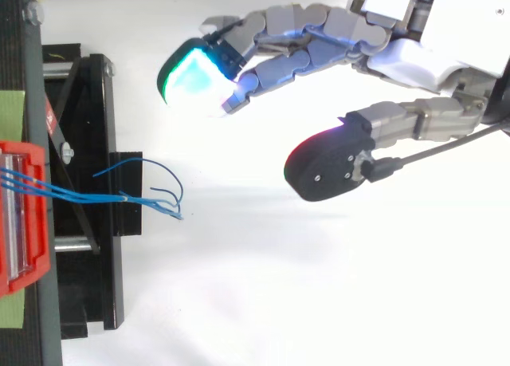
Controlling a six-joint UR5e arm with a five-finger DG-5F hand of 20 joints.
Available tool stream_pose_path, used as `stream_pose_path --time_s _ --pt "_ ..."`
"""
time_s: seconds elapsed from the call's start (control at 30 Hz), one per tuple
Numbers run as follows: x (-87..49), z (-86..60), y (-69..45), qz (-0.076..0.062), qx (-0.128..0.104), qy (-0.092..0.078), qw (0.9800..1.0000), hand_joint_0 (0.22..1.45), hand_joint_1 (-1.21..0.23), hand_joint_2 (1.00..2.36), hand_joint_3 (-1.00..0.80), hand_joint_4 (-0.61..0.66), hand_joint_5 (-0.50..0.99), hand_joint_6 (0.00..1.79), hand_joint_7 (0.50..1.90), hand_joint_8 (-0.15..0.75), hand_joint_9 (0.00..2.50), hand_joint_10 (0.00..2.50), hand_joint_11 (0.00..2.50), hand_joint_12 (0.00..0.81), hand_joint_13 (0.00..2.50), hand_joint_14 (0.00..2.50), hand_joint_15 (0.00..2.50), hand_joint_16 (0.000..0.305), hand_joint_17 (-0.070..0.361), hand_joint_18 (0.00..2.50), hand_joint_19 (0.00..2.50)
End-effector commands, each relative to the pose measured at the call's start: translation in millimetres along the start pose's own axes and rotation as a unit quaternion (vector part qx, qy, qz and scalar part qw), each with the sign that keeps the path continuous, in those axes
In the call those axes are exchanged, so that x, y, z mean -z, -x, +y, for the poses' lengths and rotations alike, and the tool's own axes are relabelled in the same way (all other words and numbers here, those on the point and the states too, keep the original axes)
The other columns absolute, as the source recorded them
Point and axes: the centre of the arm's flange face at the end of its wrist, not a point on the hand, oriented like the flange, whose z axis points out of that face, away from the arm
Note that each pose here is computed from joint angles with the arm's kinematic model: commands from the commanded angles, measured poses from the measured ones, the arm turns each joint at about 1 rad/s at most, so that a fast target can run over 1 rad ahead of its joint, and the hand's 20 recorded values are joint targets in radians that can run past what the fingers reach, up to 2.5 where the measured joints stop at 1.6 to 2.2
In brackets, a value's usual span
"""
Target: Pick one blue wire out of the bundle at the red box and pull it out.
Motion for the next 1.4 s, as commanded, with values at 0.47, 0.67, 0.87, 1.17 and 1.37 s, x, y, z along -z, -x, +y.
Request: stream_pose_path --time_s 0.47,0.67,0.87,1.17,1.37 --pt "-7.5 -80.5 -19.9 -0.030 0.005 0.018 0.9994 0.46 -0.63 1.00 -0.50 0.34 -0.13 0.50 0.85 0.260 0.40 0.00 0.13 0.372 0.07 0.00 0.12 0.061 0.137 0.06 0.23" --pt "-5.9 -96.9 -23.6 -0.031 0.015 0.012 0.9993 0.46 -0.63 1.00 -0.50 0.33 -0.13 0.50 0.85 0.262 0.41 0.00 0.13 0.371 0.07 0.00 0.12 0.061 0.136 0.06 0.23" --pt "-26.3 -109.2 -38.2 -0.035 0.008 0.027 0.9990 0.47 -0.63 1.00 -0.50 0.33 -0.13 0.50 0.86 0.259 0.41 0.00 0.14 0.368 0.08 0.00 0.12 0.060 0.134 0.07 0.23" --pt "-66.5 -122.1 -72.2 -0.021 -0.002 0.046 0.9987 0.48 -0.65 1.00 -0.50 0.34 -0.12 0.50 0.96 0.252 0.42 0.00 0.14 0.360 0.08 0.00 0.12 0.058 0.130 0.07 0.24" --pt "-66.7 -115.1 -87.3 -0.012 0.004 0.056 0.9983 0.49 -0.67 1.00 -0.50 0.34 -0.12 0.50 0.97 0.255 0.45 0.00 0.12 0.361 0.11 0.00 0.09 0.058 0.130 0.12 0.21"
